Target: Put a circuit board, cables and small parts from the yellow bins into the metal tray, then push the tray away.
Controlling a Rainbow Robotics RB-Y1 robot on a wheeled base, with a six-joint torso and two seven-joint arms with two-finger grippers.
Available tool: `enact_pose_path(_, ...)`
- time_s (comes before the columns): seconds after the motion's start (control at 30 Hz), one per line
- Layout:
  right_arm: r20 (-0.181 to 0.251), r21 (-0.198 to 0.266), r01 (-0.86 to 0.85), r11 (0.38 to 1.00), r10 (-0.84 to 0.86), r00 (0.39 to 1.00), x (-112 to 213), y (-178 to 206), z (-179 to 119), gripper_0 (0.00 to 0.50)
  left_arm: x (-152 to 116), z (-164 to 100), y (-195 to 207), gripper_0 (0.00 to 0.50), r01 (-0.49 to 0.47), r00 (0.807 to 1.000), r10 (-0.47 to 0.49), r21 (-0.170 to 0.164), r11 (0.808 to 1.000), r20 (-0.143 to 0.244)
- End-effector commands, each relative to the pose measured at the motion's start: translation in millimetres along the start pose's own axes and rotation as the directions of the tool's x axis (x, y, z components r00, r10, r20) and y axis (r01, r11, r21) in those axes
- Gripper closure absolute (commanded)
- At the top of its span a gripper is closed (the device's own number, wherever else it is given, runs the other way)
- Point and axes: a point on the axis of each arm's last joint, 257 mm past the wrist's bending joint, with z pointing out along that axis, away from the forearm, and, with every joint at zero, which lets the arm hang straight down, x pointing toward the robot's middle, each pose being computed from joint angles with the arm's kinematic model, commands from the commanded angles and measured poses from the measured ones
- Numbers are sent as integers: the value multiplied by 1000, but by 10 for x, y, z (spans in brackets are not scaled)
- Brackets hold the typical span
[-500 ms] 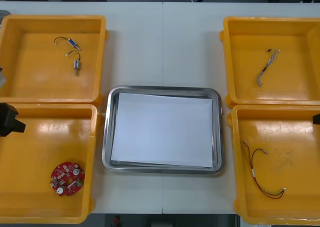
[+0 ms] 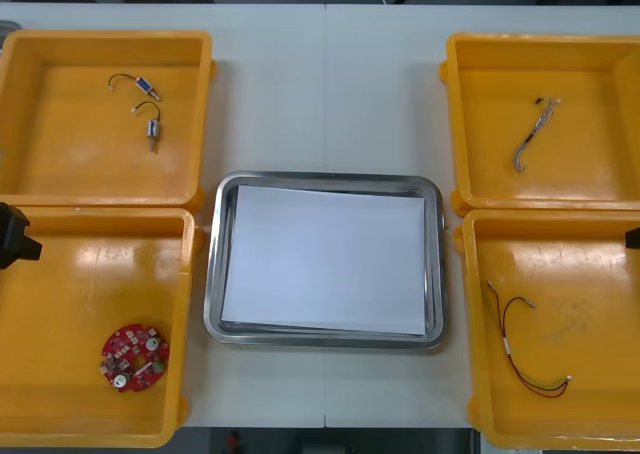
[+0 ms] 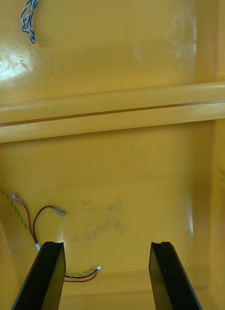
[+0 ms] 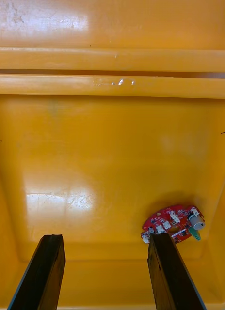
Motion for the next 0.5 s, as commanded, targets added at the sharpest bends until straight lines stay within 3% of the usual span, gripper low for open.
enact_pose_path(0.03,30,32,58,998,-59,998,-62,-96,-130,0,-33,-154,177,0,-62,998,64,-58,996,24)
enact_pose_path(0.5,30,32,58,998,-59,998,-62,-96,-130,0,-33,-154,177,0,-62,998,64,-58,996,24)
